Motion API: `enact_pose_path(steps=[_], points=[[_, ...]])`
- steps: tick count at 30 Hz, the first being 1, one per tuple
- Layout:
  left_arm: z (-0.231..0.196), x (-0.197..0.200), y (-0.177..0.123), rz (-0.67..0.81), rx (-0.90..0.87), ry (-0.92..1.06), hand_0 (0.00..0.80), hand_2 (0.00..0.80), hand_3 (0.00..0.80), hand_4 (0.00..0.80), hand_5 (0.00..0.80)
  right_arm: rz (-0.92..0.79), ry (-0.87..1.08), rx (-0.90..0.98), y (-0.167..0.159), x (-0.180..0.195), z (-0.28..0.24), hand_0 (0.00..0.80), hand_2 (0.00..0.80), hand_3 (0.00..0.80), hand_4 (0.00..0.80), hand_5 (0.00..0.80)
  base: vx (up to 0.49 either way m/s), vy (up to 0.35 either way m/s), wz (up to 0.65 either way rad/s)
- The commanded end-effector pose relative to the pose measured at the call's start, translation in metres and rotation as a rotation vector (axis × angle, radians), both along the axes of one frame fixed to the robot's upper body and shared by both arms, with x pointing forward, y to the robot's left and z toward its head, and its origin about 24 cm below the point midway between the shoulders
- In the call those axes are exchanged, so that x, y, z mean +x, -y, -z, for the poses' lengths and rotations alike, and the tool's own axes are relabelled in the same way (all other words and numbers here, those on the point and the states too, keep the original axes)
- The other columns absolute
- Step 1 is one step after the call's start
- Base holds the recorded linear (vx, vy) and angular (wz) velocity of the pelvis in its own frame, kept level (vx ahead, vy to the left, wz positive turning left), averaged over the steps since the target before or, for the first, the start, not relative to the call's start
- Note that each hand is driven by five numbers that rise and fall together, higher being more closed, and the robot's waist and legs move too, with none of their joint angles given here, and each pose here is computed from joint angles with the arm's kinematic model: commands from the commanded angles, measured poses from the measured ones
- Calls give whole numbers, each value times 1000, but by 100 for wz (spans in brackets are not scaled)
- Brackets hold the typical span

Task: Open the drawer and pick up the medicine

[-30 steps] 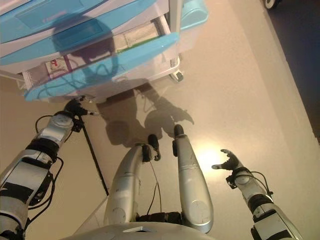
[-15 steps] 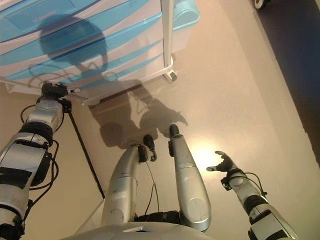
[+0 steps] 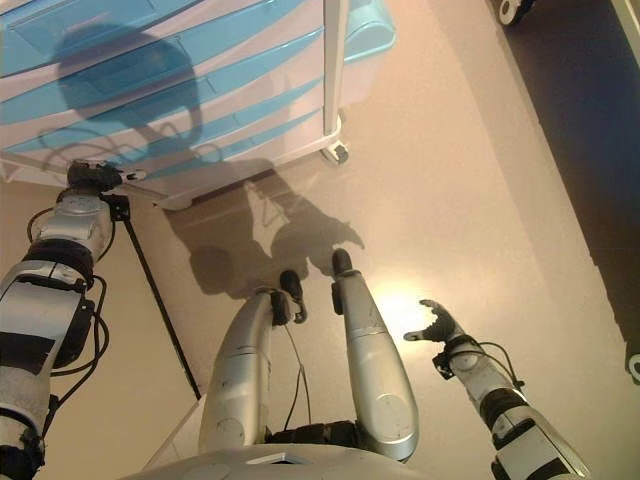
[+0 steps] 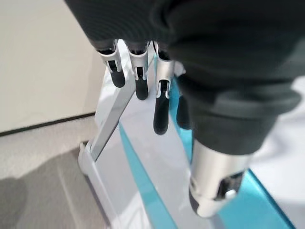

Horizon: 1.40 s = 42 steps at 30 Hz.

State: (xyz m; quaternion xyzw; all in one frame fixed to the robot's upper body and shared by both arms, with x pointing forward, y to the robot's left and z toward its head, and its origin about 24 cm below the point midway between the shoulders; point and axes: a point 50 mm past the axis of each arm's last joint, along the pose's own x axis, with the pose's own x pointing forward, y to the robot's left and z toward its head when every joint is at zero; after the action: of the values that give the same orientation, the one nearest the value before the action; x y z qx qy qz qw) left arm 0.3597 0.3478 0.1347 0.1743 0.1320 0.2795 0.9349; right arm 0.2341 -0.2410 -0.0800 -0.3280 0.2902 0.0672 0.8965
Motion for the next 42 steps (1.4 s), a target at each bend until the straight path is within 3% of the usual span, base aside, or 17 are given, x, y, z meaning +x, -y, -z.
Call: enact_pose_path(steps=[1,7,10,15,20,27,31,36,42], points=[[10,-10,-8,68,-10,-4,0,0,0,0,0,22,-8,8,4,-10,5,0,0,0,0,0,0,0,0],[72,-22,33,366,-321,-47,0,0,0,0,0,18,-12,38,1,-14,7,0,0,0,0,0,29,-27,4],[109,-41,50,440,-420,-88,0,0,0,0,0,19,-15,51,2,-14,7,0,0,0,0,0,27,-50,10],[169,-85,73,426,-602,-133,0,0,0,0,0,23,-52,68,4,-23,12,0,0,0,0,0,25,-71,6],[211,-128,86,368,-675,-213,0,0,0,0,0,60,-129,122,7,-38,23,0,0,0,0,0,17,-100,20],[246,-174,103,298,-766,-280,0,0,0,0,0,209,-270,247,12,-75,45,0,0,0,0,0,46,-66,22],[255,-191,103,160,-817,-229,0,0,0,0,0,304,-367,324,8,-103,60,0,0,0,0,0,64,-37,17],[269,-207,124,232,-796,-356,0,0,0,0,0,384,-429,358,-3,-121,71,0,0,0,0,0,17,-35,24],[285,-229,149,350,-787,-545,0,0,0,0,0,339,-469,324,-12,-124,76,0,0,0,0,0,-17,-10,14]])
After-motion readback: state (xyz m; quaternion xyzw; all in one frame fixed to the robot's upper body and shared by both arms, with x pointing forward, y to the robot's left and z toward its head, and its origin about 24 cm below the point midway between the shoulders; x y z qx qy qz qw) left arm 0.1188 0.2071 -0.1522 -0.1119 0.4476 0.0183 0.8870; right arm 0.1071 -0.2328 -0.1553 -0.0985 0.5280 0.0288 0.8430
